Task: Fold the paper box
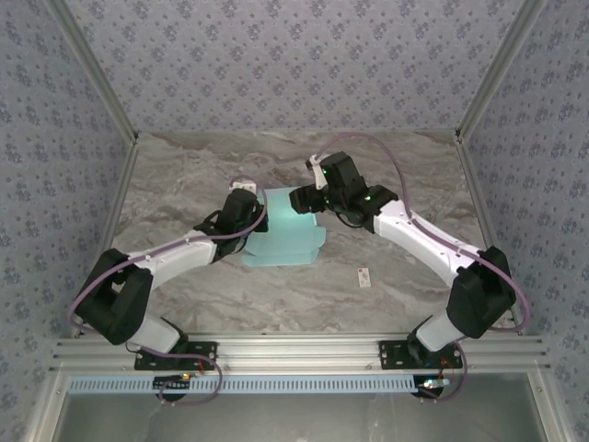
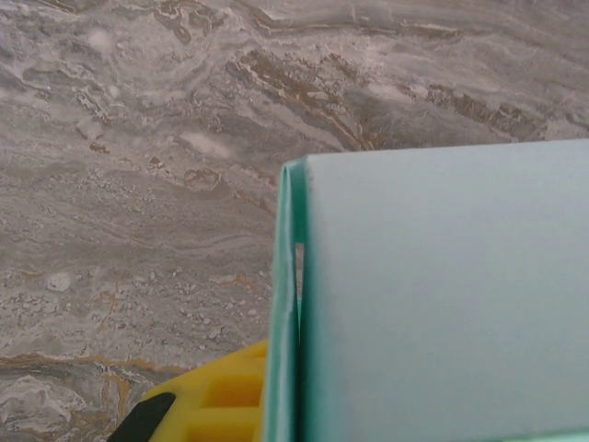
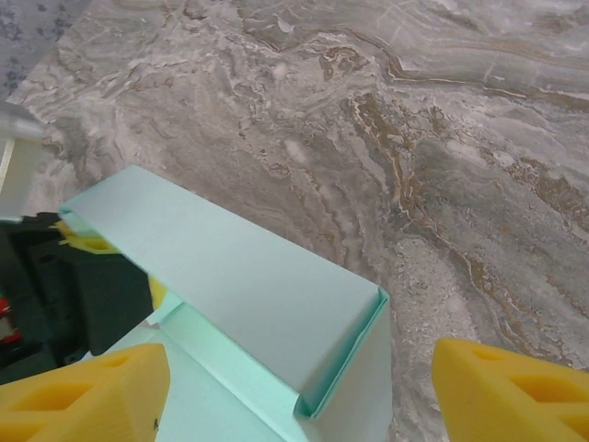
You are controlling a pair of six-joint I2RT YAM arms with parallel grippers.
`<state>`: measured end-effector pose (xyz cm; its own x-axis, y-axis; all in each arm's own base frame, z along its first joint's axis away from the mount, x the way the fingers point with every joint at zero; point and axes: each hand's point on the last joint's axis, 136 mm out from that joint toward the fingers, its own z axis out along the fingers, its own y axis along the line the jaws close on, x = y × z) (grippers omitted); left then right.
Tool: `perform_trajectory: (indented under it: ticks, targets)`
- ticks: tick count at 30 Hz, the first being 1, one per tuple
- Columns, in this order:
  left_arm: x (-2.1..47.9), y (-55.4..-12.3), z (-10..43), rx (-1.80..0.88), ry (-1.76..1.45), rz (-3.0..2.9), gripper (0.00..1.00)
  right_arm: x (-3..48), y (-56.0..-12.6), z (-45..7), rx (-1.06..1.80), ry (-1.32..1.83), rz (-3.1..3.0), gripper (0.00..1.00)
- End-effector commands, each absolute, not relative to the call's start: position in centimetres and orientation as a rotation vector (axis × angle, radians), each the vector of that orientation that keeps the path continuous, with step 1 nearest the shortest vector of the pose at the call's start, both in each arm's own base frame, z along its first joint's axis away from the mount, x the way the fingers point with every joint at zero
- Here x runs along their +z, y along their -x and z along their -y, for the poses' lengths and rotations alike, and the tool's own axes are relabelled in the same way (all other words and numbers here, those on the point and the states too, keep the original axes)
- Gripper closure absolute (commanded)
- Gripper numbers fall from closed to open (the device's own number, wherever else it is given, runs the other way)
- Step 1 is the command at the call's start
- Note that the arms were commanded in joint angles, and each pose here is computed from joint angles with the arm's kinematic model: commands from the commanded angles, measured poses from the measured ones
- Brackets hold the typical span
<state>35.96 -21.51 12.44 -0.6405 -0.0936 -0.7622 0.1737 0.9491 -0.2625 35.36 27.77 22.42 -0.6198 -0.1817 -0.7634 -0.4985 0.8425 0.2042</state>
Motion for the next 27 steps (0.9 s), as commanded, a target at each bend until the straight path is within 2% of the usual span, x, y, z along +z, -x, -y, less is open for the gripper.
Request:
perform_trajectory:
  ticks: [1,8,20,27]
  targets:
    - [12.4,-36.3,21.9,-0.411,-0.112,-2.272,1.0,23.3,-34.0,-27.0,0.522,0.568,-2.21,0.23]
    - [9.0,-34.9,22.5,-0.41,-0.346,-2.512,1.0,24.3,-34.5,-24.2,0.511,0.508,-2.187,0.23]
    - [6.8,-31.1,20.9,-0.176,-0.873,-2.918,1.0,18.8,-34.8,-19.7,0.508,0.363,-2.29,0.23]
    - [4.7,-30.9,19.9,0.011,-1.139,-3.11,0.98,16.6,-34.6,-18.3,0.477,0.3,-2.338,0.23]
